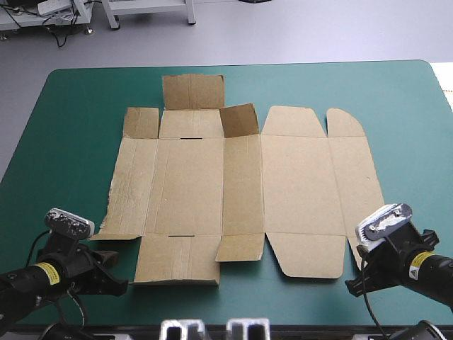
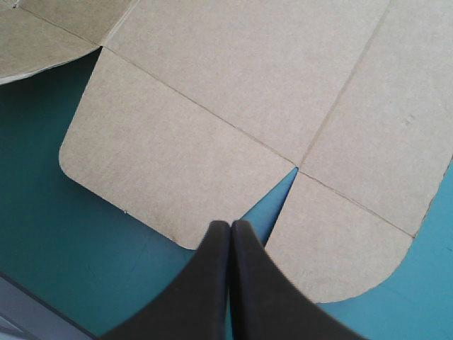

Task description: Fold the box

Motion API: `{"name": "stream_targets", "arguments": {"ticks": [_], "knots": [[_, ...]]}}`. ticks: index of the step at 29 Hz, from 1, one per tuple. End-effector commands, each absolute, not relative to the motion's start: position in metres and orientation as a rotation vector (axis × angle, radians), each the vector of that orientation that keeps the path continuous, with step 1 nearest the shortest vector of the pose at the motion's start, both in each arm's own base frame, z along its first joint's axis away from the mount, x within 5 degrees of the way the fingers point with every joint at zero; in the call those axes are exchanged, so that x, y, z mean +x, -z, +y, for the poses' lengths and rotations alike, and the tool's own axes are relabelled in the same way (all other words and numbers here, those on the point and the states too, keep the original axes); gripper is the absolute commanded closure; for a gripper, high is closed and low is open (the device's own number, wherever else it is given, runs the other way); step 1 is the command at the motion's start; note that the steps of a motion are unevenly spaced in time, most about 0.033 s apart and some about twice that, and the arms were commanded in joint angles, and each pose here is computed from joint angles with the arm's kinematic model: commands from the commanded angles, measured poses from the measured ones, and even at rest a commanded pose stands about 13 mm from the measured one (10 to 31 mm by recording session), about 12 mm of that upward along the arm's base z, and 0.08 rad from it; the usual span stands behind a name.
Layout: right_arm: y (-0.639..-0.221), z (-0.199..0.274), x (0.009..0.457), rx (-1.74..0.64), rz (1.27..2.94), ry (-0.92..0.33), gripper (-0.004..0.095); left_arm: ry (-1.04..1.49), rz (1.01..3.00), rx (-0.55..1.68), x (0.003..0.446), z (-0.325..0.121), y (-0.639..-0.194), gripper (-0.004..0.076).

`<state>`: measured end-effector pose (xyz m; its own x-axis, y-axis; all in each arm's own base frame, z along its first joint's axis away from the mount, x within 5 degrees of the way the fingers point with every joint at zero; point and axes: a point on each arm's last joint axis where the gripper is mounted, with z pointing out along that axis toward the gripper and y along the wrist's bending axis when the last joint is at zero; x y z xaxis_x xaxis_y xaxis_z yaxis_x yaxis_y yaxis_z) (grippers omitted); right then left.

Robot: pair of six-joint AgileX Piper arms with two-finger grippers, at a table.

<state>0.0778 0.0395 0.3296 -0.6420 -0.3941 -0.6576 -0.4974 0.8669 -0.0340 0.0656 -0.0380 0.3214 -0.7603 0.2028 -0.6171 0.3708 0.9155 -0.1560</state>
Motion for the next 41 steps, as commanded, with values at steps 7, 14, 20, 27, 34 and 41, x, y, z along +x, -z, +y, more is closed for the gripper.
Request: {"name": "stream_targets", "arguments": {"ticks": [7,14,20,27,34,41], "knots": [[-0.339,0.04,0.08,-0.637,2.273,-0.192,0.0933,0.401,2.385,0.4,0.069,-0.042,-0.332,0.0734],[-0.339,0.04,0.08,-0.637,2.273,-0.192,0.0932,0.396,2.383,0.4,0.069,-0.041,-0.332,0.0734],[-0.339,0.04,0.08,-0.639,2.272,-0.191,0.0932,0.395,2.383,0.4,0.069,-0.041,-0.332,0.0734],[-0.339,0.04,0.08,-0.639,2.272,-0.191,0.0932,0.402,2.386,0.39,0.069,-0.041,-0.332,0.0734],[-0.339,0.04,0.08,-0.639,2.272,-0.191,0.0932,0.397,2.396,0.385,0.078,-0.045,-0.333,0.0723],[-0.339,0.04,0.08,-0.639,2.272,-0.191,0.0932,0.321,2.423,0.413,0.129,-0.06,-0.346,0.0709]]}}
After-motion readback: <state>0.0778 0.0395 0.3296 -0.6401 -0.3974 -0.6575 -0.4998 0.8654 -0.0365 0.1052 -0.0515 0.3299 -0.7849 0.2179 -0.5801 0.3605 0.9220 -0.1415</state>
